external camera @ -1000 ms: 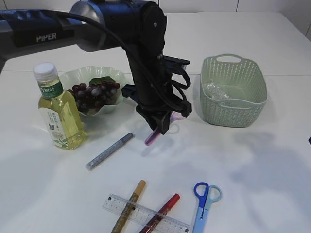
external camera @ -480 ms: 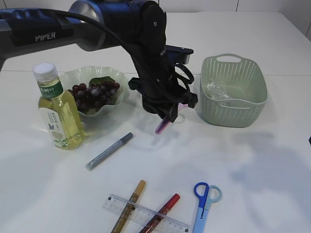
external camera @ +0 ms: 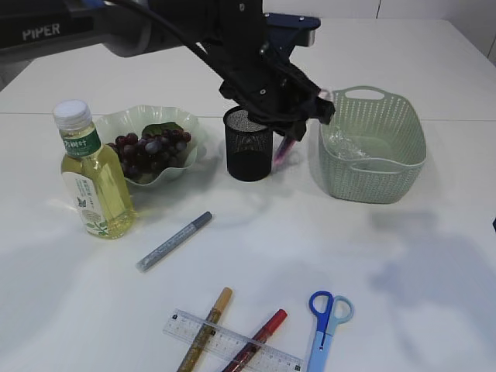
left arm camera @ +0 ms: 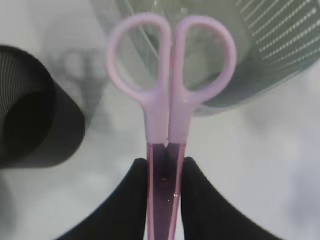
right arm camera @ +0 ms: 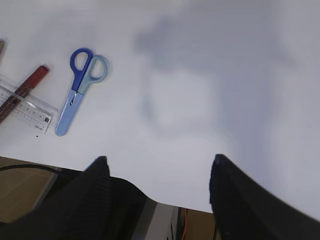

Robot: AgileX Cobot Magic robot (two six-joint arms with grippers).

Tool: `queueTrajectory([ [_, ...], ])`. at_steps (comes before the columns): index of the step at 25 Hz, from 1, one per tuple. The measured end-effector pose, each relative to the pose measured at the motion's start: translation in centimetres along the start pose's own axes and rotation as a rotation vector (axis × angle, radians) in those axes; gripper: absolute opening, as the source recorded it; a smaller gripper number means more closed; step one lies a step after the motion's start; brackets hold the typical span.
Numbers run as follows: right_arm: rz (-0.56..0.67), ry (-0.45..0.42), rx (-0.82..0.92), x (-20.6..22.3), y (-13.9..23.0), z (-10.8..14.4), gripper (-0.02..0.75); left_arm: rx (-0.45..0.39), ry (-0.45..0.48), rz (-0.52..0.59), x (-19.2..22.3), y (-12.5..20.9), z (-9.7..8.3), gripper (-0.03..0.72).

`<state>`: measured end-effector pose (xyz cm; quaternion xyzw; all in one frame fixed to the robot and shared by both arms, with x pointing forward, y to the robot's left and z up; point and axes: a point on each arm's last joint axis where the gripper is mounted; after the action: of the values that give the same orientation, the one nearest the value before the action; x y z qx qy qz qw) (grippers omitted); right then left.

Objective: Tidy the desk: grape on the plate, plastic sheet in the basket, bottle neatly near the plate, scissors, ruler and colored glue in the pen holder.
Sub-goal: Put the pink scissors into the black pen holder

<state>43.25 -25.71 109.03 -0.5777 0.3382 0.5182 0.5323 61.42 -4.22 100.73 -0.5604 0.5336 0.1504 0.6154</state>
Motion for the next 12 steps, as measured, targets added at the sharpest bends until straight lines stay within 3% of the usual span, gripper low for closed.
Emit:
queueTrajectory([
  [6, 0.0, 0.002, -0.009, 0.0, 0.0, 0.0, 0.49, 0.052, 0.0, -0.176, -1.3, -1.8, -0.3, 0.132],
  [12, 0.0, 0.002, -0.012, 0.0, 0.0, 0.0, 0.49, 0.11, -0.028, -0.277, -1.6, -2.7, -0.1, 0.132],
])
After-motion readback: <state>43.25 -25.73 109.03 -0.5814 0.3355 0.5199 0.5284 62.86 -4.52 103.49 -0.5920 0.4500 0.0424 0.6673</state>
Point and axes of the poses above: a point on each arm's last joint axis where the gripper is mounted, x pointing out along that axis toward the gripper, z along the wrist's bending axis when the last joint is at zero, y = z × x, and after that the axes turned 8 degrees about -x, right-handed
